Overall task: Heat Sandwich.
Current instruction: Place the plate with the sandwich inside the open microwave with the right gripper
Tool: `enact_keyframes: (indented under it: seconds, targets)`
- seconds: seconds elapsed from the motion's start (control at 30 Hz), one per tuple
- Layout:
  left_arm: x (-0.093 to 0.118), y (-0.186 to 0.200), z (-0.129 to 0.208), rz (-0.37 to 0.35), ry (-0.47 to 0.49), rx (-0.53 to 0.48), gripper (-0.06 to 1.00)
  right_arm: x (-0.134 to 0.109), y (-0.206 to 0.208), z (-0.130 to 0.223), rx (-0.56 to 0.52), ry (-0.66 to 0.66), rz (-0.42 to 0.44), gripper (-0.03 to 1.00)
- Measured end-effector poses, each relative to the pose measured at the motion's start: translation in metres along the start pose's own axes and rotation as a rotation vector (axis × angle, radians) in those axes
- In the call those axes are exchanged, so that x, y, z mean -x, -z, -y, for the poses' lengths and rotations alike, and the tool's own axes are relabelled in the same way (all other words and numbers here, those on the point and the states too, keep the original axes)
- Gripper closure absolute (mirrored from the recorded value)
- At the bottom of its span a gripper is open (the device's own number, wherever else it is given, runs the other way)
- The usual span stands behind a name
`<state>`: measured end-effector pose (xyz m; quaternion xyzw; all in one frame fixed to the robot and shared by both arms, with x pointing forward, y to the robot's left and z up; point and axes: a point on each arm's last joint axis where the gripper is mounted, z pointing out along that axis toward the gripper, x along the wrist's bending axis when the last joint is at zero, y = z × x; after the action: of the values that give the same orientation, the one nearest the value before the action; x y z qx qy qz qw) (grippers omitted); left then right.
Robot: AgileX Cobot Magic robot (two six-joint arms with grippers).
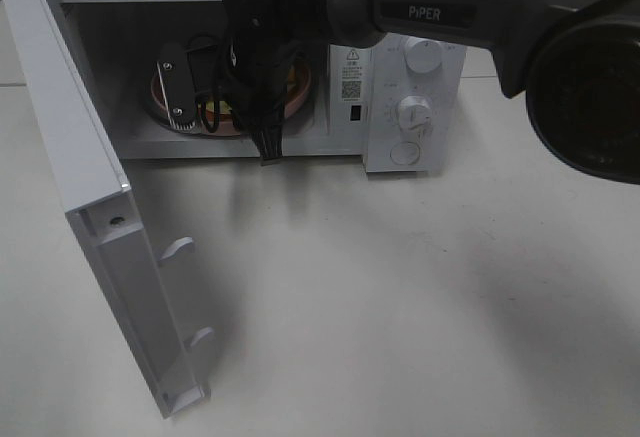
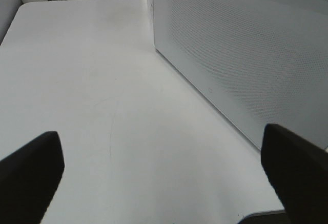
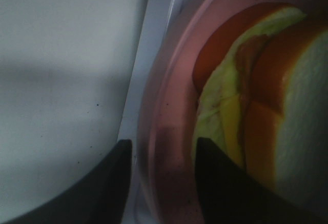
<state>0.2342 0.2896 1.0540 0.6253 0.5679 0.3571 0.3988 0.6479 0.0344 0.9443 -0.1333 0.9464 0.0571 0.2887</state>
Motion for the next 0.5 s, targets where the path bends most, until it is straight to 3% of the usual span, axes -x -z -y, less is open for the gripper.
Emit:
enact_keyframes:
  seconds: [0.03,0.13,0.27,0.5]
  targets:
    - [0.0,0.0,0.0,0.0,0.0,0.0,-0.05,0.0007,0.0,-0.0004,0.004,-0.027,0.008,0.46]
    - [0.0,0.0,0.0,0.0,0.0,0.0,-0.05,0.0012,0.0,-0.0006,0.007,-0.064,0.013,0.29]
    - [0.0,0.0,0.0,0.0,0.0,0.0,-0.05,0.0012,0.0,-0.0006,0.007,-0.085,0.013,0.19]
    - [0.0,0.0,0.0,0.0,0.0,0.0,-0.05,0.0012,0.0,-0.0006,0.007,-0.109,0.012,0.17]
